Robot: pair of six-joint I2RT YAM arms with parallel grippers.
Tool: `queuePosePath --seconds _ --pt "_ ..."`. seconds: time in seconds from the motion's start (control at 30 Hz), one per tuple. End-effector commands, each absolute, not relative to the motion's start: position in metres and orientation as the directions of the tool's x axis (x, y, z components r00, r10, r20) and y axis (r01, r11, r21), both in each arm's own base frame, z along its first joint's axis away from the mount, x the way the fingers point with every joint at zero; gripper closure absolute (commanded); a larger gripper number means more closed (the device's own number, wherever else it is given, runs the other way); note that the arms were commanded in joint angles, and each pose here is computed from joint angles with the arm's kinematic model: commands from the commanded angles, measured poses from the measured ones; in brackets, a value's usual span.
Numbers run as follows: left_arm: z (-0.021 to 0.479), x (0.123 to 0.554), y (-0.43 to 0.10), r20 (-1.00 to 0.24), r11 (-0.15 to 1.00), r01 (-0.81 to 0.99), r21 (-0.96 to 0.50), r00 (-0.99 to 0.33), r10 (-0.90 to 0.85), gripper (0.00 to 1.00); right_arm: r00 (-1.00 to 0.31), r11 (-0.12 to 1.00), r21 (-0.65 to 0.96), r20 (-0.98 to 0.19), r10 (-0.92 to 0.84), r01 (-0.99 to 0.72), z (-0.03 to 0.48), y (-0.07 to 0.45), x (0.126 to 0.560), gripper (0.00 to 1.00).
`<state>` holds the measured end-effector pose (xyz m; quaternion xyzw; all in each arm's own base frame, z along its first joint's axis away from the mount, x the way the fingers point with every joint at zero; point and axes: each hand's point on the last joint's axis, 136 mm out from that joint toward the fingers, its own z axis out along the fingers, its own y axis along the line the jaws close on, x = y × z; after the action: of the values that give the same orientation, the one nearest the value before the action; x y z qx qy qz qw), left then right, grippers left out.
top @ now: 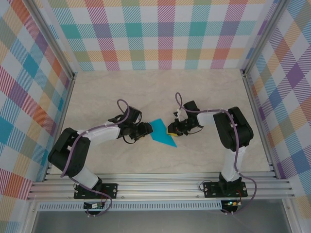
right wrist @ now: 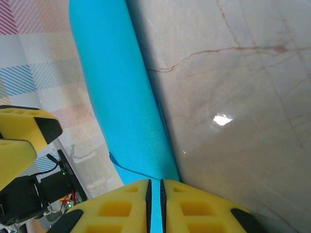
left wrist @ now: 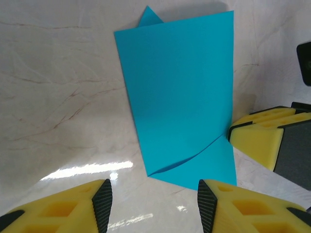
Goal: Fold a paper plane with a square sheet of paper (pick it up from the middle)
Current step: Fold the wing for the fifth time at the center of the table.
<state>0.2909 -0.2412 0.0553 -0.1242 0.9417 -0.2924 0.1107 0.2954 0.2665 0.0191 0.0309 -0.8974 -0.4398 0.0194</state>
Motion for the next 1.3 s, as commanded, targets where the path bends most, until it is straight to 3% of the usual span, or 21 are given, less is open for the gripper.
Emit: queuePosePath --seconds 0.0,0.3,0.4,0.57,0.77,1.27 --pt "0.061 0.298 -0.258 -0.121 0.765 -0.167 -0.621 -0.945 -0.305 0.48 -0.998 0.659 0.752 0.063 -0.021 0.034 -0.005 0.257 0.288 0.84" --pt "0.055 0.295 -0.26 -0.121 0.794 -0.164 -0.585 -0.951 -0.286 0.48 -0.995 0.665 0.74 -0.069 -0.074 -0.101 0.045 0.257 0.298 0.74" --pt "0.054 0.295 -0.261 -0.12 0.795 -0.163 -0.585 -0.952 -0.283 0.48 -0.991 0.659 0.74 -0.087 -0.103 -0.133 0.056 0.258 0.297 0.66" --pt "0.053 0.295 -0.262 -0.123 0.803 -0.158 -0.575 -0.954 -0.275 0.48 -0.987 0.707 0.689 -0.117 -0.109 -0.16 0.055 0.25 0.299 0.56" --pt "0.053 0.295 -0.262 -0.122 0.807 -0.155 -0.57 -0.955 -0.269 0.48 -0.979 0.66 0.725 -0.105 -0.176 -0.196 0.052 0.263 0.288 0.48" --pt "0.059 0.296 -0.254 -0.157 0.829 -0.147 -0.539 -0.95 -0.271 0.49 -0.958 0.614 0.751 -0.089 -0.272 -0.244 0.039 0.276 0.279 0.44"
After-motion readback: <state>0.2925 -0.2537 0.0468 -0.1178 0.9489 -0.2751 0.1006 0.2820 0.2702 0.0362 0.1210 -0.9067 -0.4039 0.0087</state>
